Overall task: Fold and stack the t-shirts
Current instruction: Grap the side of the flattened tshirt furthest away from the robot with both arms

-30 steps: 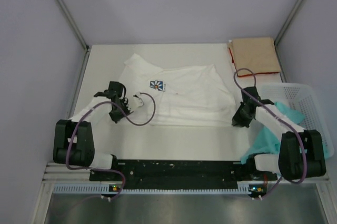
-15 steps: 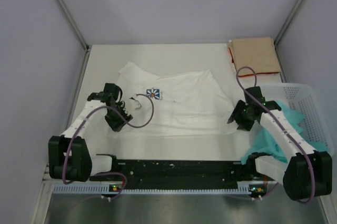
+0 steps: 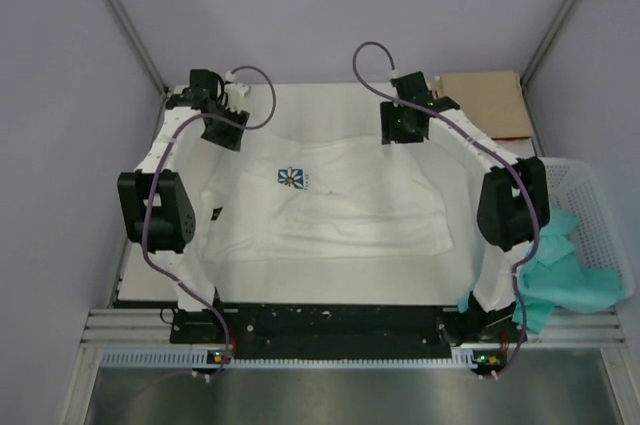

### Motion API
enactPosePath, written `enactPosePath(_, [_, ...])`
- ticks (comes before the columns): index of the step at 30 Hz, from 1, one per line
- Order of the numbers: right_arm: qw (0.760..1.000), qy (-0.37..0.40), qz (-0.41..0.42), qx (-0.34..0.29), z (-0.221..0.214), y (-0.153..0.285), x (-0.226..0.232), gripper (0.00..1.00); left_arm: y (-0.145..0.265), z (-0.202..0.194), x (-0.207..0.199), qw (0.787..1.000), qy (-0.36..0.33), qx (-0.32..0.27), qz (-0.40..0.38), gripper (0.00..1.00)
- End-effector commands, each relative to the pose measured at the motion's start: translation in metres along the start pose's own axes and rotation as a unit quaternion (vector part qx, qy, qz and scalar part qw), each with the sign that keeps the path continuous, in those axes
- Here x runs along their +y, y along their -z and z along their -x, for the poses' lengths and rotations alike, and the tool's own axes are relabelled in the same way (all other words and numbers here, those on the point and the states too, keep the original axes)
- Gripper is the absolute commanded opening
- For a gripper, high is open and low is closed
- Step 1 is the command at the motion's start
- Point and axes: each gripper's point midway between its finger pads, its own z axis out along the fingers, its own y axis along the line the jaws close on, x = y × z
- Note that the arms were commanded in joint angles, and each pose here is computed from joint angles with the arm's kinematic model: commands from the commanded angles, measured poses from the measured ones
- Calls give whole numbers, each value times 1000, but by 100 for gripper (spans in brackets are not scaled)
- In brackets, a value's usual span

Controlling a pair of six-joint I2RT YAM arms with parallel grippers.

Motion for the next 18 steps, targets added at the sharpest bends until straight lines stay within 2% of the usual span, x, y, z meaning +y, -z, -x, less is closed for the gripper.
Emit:
enactPosePath(1, [998, 37, -54, 8, 18, -47, -9, 55, -20, 39, 30, 994, 98, -35, 39, 55])
enactPosePath(4, [997, 30, -74, 18, 17, -76, -13, 54, -40, 42, 49, 991, 124, -25, 45, 55])
enactPosePath(10, [996, 46, -50, 55, 0, -124, -3, 49, -88, 43, 69, 981, 193, -9, 20, 56])
enactPosePath(14, [996, 44, -59, 55, -1, -126, -6, 46, -107, 36, 101, 968, 246, -13, 36, 58])
enactPosePath(18, [996, 44, -66, 34, 14, -112, -6, 45, -121, 28, 107, 965, 260, -8, 27, 59])
